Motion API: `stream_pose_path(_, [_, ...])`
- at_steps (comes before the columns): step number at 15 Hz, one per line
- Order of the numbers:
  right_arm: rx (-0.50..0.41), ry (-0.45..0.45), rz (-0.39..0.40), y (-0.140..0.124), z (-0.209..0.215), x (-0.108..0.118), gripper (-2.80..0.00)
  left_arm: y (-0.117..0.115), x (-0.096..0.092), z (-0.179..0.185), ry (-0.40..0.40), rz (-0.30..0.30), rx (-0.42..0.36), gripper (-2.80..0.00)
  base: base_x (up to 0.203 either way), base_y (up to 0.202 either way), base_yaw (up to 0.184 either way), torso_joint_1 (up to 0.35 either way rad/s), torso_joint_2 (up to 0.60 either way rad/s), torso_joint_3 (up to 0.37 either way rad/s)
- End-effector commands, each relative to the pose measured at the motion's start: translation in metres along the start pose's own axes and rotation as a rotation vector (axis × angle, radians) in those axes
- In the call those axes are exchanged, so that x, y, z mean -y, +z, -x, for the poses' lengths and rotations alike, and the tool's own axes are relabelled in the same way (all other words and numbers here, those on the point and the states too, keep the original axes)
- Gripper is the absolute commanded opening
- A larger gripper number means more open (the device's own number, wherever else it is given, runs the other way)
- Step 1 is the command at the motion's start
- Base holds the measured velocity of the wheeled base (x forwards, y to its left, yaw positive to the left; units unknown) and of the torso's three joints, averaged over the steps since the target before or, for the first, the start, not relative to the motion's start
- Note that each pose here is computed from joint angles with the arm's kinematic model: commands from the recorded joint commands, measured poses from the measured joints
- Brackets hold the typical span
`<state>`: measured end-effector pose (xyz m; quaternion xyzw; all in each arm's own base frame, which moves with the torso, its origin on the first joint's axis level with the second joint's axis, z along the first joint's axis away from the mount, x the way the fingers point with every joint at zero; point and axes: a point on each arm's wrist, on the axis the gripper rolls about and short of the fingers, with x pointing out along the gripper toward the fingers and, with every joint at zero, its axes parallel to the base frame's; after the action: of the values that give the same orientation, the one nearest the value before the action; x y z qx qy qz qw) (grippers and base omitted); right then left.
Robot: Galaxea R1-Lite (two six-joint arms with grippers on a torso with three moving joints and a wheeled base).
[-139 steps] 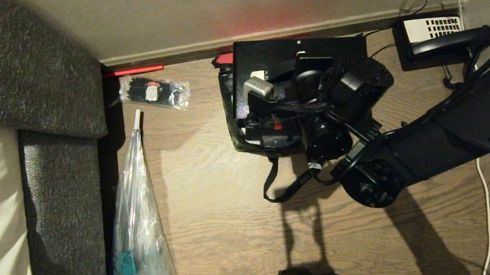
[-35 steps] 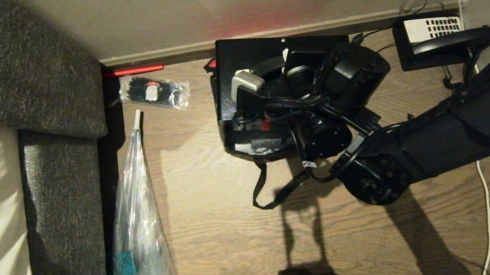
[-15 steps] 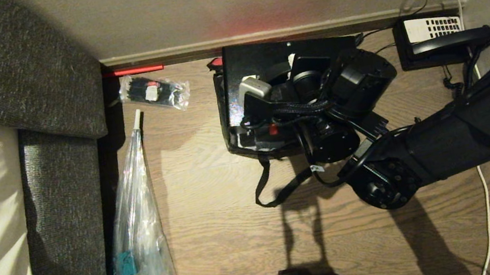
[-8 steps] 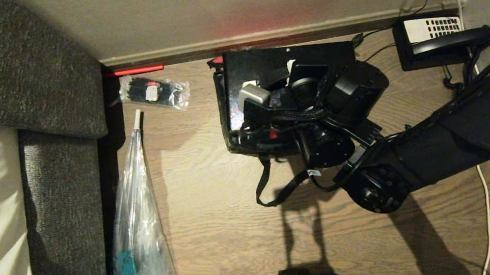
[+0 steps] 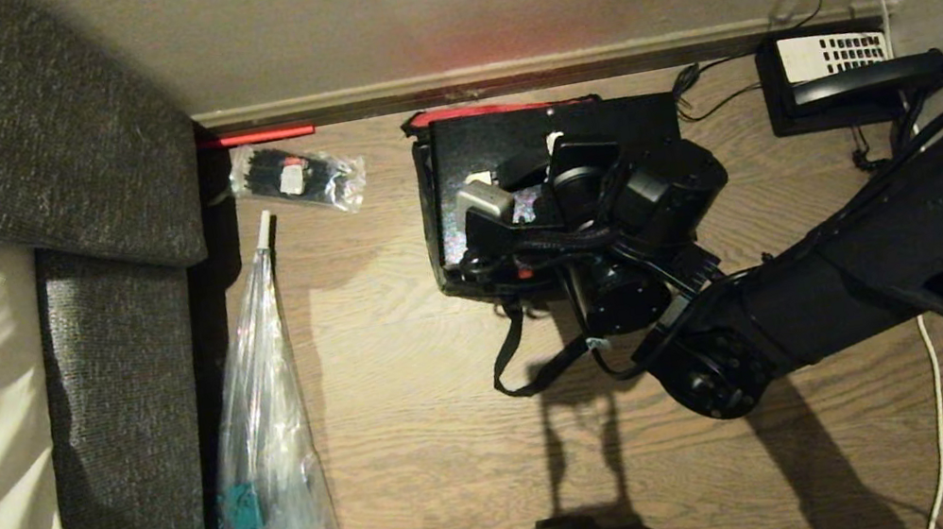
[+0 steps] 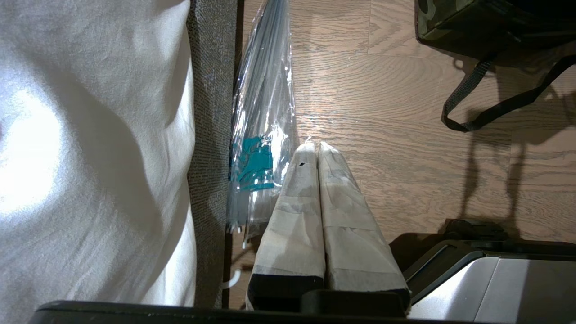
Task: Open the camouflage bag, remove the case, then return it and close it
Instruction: Place the black box back
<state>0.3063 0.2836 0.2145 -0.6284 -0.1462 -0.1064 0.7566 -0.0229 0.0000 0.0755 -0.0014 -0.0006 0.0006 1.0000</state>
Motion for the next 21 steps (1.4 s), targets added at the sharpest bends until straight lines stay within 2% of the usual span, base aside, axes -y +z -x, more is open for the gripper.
stream_pose_path(1, [-0.003,-0.006,0.001,0.001,0.0,0.0,-2.8,0.0,0.0,0.0,0.0,0.0,0.0,-2.8,0.0,0.0,0.0,0.0,0.0,0.0])
stream_pose_path(5, [0.01,-0.012,-0.011,0.007,0.002,0.003,-2.8,0.0,0.0,0.0,0.0,0.0,-0.001,-2.8,0.0,0.0,0.0,0.0,0.0,0.0])
stream_pose_path(16, [0.017,-0.003,-0.026,0.013,0.002,-0.009,-2.8,0.0,0.0,0.0,0.0,0.0,-0.001,-2.8,0.0,0.0,0.0,0.0,0.0,0.0])
stream_pose_path(21, [0.013,-0.029,-0.05,0.015,-0.002,-0.002,-2.8,0.0,0.0,0.0,0.0,0.0,-0.001,-2.8,0.0,0.0,0.0,0.0,0.0,0.0])
